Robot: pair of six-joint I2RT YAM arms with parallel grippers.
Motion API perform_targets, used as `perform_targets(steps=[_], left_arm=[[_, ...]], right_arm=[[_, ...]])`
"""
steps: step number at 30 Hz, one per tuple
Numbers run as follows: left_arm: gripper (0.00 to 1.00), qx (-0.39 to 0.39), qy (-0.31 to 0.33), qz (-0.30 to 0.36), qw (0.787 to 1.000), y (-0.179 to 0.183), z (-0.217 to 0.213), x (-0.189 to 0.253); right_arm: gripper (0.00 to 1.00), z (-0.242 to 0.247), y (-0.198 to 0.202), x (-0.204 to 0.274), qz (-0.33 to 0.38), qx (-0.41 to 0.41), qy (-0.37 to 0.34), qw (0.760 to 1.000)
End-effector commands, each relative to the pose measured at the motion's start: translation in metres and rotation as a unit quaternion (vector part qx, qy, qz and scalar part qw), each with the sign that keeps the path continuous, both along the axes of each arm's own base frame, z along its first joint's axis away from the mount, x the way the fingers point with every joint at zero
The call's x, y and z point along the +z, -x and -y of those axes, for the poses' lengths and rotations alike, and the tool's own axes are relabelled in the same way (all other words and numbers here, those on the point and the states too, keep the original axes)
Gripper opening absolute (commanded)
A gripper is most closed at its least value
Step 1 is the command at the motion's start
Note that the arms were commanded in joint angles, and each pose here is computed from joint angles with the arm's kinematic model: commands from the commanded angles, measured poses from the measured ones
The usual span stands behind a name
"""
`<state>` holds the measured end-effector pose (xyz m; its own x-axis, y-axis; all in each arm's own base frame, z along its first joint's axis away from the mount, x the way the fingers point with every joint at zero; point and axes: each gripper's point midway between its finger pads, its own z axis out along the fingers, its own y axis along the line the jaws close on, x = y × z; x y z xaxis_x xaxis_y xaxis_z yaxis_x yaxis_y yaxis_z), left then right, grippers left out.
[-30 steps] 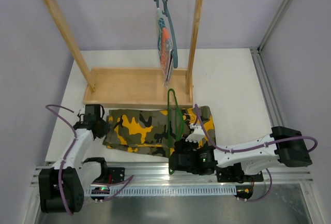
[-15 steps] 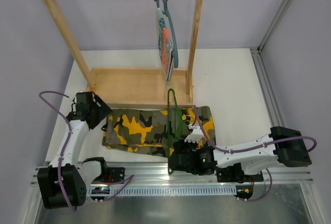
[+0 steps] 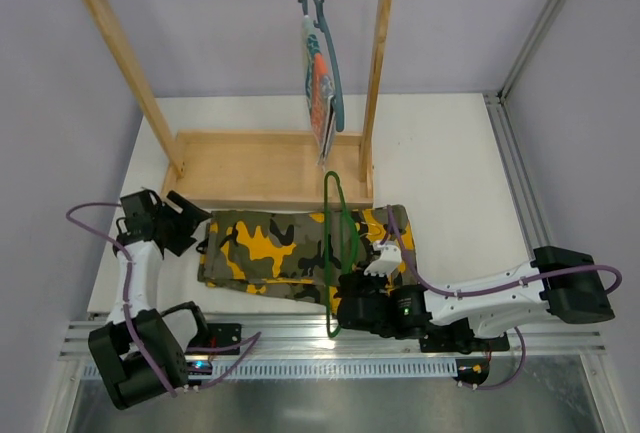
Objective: Place the trousers on the hanger
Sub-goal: Place trousers on hanger
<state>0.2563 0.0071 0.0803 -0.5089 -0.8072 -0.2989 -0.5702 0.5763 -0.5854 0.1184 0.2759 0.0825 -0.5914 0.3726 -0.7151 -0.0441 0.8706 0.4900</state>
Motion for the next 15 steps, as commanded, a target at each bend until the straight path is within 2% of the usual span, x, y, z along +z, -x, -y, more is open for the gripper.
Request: perform_targets(steps=[1,3,4,7,10,15], left_arm=[[0.80,0.036,-0.043,-0.009,0.998,0.003,-0.013,0.005],[0.78,0.047,-0.052,-0.039,0.997,0.011,-0.012,-0.012],[0.78,0.051,-0.052,-0.032,0.997,0.008,-0.010,-0.017],[0.78,0.062,-0.029,-0.051,0.996,0.025,0.000,-0.045],[0.78,0.073,-0.033,-0.037,0.996,0.028,-0.001,-0.045],[0.79,0.086,-0.043,-0.080,0.992,0.039,-0.002,-0.057]], right_arm=[[0.04,0.005,-0.007,0.008,0.024,-0.012,-0.020,0.999],[0.04,0.006,-0.010,0.013,0.029,-0.018,-0.032,0.999],[0.04,0.008,-0.010,0.013,0.031,-0.019,-0.035,0.999],[0.04,0.005,-0.012,0.021,0.037,-0.014,-0.039,0.998],[0.04,0.002,-0.012,0.025,0.040,-0.008,-0.028,0.999],[0.04,-0.001,-0.010,0.020,0.033,-0.003,-0.028,0.999]])
